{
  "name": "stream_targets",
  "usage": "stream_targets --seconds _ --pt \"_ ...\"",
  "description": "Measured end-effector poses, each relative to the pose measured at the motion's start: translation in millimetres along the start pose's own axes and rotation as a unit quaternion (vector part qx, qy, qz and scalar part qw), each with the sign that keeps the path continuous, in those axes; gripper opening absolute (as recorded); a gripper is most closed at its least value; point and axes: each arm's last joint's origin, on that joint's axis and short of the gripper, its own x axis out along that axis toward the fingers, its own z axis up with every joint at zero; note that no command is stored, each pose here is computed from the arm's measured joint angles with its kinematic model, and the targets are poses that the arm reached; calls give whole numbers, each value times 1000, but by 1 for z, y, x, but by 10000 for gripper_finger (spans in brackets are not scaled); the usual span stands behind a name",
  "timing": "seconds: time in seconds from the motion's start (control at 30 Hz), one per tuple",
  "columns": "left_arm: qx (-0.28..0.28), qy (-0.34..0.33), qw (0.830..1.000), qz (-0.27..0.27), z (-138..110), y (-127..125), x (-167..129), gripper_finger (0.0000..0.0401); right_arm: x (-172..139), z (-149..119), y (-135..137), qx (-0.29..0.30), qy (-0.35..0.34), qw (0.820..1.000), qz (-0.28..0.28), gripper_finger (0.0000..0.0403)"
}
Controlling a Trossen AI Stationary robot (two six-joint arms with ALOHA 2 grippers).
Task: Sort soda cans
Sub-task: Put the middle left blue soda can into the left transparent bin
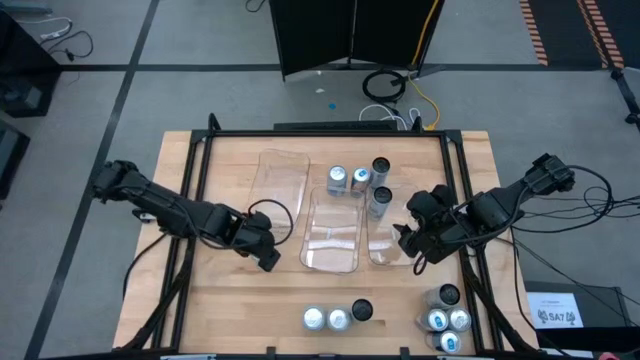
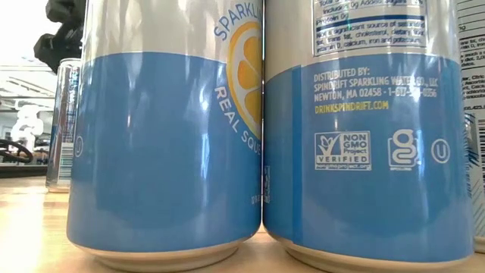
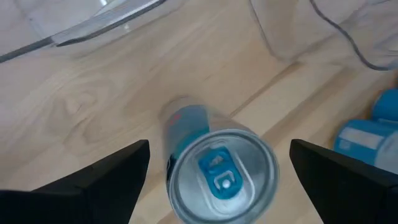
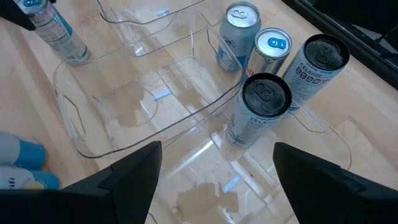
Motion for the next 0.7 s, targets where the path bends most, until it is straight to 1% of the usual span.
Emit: stream_targets --seconds 0.13,0.27,0.37,0.5,0.7 --pt "4 22 1000 14 -1 -2 10 395 0 0 0 1 -1 1000 1 302" --pt "8 45 998 51 -4 0 19 394 0 0 1 2 -1 1000 2 302" --pt "8 49 997 61 -4 0 22 383 0 0 1 2 -2 1000 2 302" --pt "7 48 997 60 -4 -1 22 338 0 0 1 2 -2 1000 2 302" --pt "7 48 997 60 -4 -1 22 248 0 0 0 -6 -2 1000 1 302"
